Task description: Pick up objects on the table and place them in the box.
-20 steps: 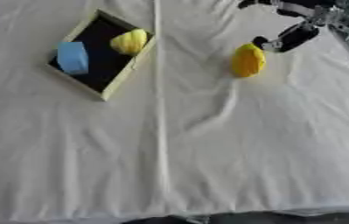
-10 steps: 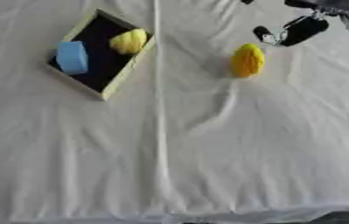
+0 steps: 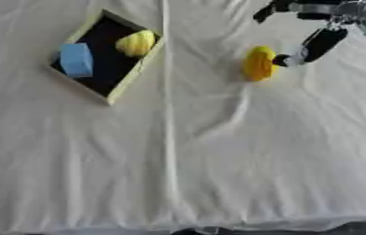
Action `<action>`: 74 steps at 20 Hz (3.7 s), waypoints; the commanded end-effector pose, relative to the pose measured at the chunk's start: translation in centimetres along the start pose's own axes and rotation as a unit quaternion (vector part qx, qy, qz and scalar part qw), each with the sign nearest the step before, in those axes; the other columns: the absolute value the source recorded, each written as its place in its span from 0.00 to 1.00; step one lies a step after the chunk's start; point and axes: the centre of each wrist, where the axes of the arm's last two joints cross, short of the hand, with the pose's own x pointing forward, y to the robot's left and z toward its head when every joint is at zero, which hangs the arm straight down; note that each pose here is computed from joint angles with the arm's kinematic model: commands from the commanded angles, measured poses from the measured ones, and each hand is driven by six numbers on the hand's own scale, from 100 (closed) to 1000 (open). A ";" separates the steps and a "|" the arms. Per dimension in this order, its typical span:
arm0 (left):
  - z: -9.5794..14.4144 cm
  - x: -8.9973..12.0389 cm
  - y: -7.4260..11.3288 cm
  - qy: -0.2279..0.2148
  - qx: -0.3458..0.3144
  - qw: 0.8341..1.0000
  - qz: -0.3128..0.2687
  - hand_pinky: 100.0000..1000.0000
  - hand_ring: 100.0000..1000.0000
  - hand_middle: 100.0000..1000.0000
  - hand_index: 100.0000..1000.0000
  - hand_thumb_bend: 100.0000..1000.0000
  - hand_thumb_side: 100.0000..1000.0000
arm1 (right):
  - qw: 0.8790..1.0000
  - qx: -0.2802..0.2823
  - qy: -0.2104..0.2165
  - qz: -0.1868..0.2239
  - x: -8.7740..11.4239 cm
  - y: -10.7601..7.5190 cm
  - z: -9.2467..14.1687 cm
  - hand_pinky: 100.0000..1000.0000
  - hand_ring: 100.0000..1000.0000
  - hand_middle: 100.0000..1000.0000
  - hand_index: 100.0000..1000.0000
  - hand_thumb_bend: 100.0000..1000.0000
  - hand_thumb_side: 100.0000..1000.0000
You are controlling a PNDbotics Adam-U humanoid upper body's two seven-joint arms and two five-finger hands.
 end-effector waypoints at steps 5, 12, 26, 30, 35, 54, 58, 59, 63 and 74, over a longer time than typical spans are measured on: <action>-0.8 0.6 0.2 -0.019 0.001 1.000 0.003 0.76 0.73 0.65 0.88 0.07 0.37 | 1.000 0.006 0.028 0.004 -1.0 -0.2 0.1 0.94 0.93 0.83 0.94 0.29 0.17; -0.8 0.6 0.2 -0.018 0.003 1.000 0.004 0.76 0.73 0.65 0.88 0.06 0.37 | 0.998 0.021 0.057 -0.009 -2.2 1.6 -0.6 0.94 0.93 0.82 0.93 0.26 0.22; -0.7 0.6 0.2 -0.014 0.004 1.000 0.004 0.76 0.73 0.65 0.88 0.05 0.38 | 0.996 -0.027 0.073 -0.034 -2.5 2.2 -1.0 0.87 0.81 0.51 0.63 0.00 0.00; -0.7 0.5 0.2 -0.013 0.003 1.000 0.003 0.76 0.73 0.65 0.88 0.05 0.38 | 0.992 -0.085 0.075 -0.049 -1.7 0.6 -0.7 0.85 0.76 0.44 0.56 0.00 0.00; -0.6 0.5 0.3 -0.012 0.001 1.000 0.001 0.76 0.73 0.65 0.88 0.05 0.38 | 0.986 -0.150 0.055 -0.043 0.2 -2.6 -0.1 0.84 0.74 0.42 0.53 0.00 0.00; -1.8 1.6 -1.3 -0.039 0.006 0.998 0.044 0.76 0.73 0.65 0.88 0.07 0.37 | 0.981 -0.179 -0.070 -0.003 9.9 -7.2 -12.8 0.82 0.69 0.42 0.53 0.00 0.00; -2.3 1.9 -1.7 -0.049 0.009 0.997 0.057 0.76 0.73 0.66 0.88 0.07 0.37 | 0.982 -0.173 -0.074 0.014 10.3 -6.1 -14.7 0.82 0.70 0.42 0.53 0.00 0.00; -2.4 2.0 -1.8 -0.051 0.010 0.997 0.060 0.76 0.73 0.66 0.88 0.07 0.37 | 0.983 -0.169 -0.074 0.020 10.4 -5.7 -15.1 0.82 0.70 0.42 0.53 0.00 0.00; -2.8 2.3 -2.2 -0.058 0.010 0.996 0.070 0.76 0.73 0.66 0.88 0.07 0.37 | 0.985 -0.153 -0.068 0.037 9.8 -3.9 -16.3 0.82 0.71 0.43 0.54 0.00 0.00; -2.8 2.5 -2.4 -0.056 0.009 0.995 0.078 0.76 0.73 0.66 0.88 0.07 0.37 | 0.985 -0.149 -0.067 0.049 9.3 -2.5 -17.3 0.85 0.82 0.63 0.77 0.00 0.00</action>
